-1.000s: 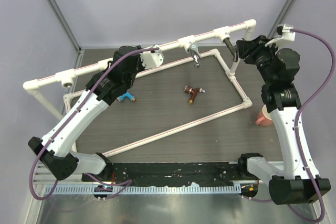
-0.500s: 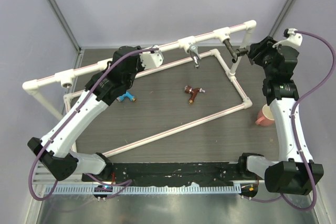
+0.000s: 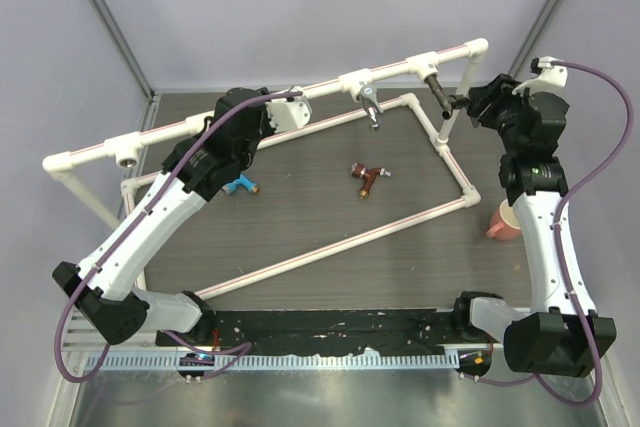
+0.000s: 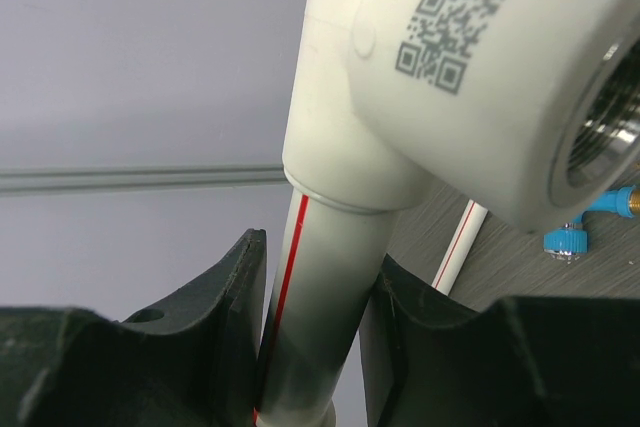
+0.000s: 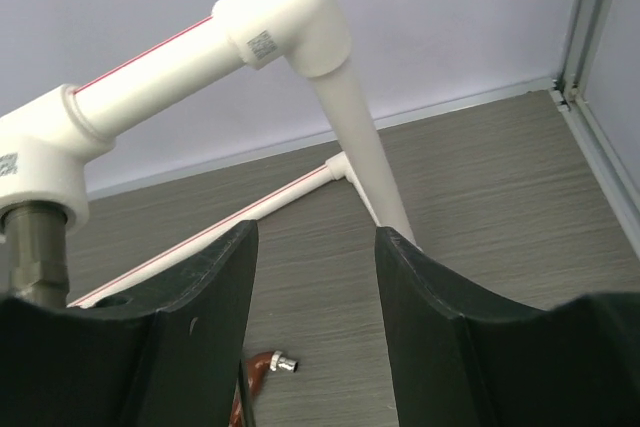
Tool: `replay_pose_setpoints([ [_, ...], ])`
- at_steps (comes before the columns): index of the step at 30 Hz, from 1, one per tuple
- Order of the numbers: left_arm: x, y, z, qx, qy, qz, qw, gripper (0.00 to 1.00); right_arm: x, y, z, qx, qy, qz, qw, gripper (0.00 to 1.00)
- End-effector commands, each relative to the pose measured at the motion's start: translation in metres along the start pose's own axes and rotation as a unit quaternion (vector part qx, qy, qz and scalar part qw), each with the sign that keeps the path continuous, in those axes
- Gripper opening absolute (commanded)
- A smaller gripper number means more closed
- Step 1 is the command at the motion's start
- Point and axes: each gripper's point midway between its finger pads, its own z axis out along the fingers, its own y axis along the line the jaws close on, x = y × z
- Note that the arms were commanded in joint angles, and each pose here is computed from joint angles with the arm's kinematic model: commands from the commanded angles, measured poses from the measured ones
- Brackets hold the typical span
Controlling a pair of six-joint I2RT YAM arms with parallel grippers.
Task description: Install the water faucets
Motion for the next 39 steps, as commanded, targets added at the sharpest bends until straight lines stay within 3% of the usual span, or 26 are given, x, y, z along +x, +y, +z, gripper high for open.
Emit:
replay_pose_setpoints([
  [1,-0.019,-0.004,-0.008,0.002,-0.042,-0.083,0.996,0.00,0.005,0.027,-0.005,-0.078,-0.006,0.001,0.997,0.56],
  [6,-0.020,-0.004,-0.009,0.002,-0.046,-0.085,0.995,0.00,0.044,0.055,-0.012,-0.155,0.031,0.067,0.985,0.57],
  [12,-0.021,-0.005,-0.007,0.005,-0.045,-0.084,0.995,0.00,0.047,0.090,-0.032,-0.238,0.017,0.133,0.962,0.56],
  [20,-0.021,-0.006,-0.007,0.005,-0.045,-0.085,0.995,0.00,0.002,0.124,-0.071,-0.330,-0.043,0.209,0.920,0.57],
  [24,-0.021,-0.005,-0.007,0.005,-0.045,-0.084,0.995,0.00,-0.003,0.119,-0.075,-0.310,-0.049,0.208,0.926,0.57],
  [26,-0.021,-0.004,-0.008,0.003,-0.046,-0.086,0.995,0.00,-0.008,0.110,-0.079,-0.279,-0.060,0.181,0.941,0.57],
  [27,-0.021,-0.004,-0.009,0.003,-0.047,-0.085,0.995,0.00,0.002,0.093,-0.073,-0.230,-0.058,0.149,0.960,0.57],
  [30,-0.021,-0.003,-0.010,0.001,-0.049,-0.087,0.995,0.00,0.001,0.070,-0.081,-0.170,-0.078,0.101,0.977,0.57],
  [39,-0.022,-0.004,-0.010,0.003,-0.048,-0.086,0.995,0.00,-0.027,0.060,-0.117,-0.143,-0.123,-0.078,0.979,0.59],
])
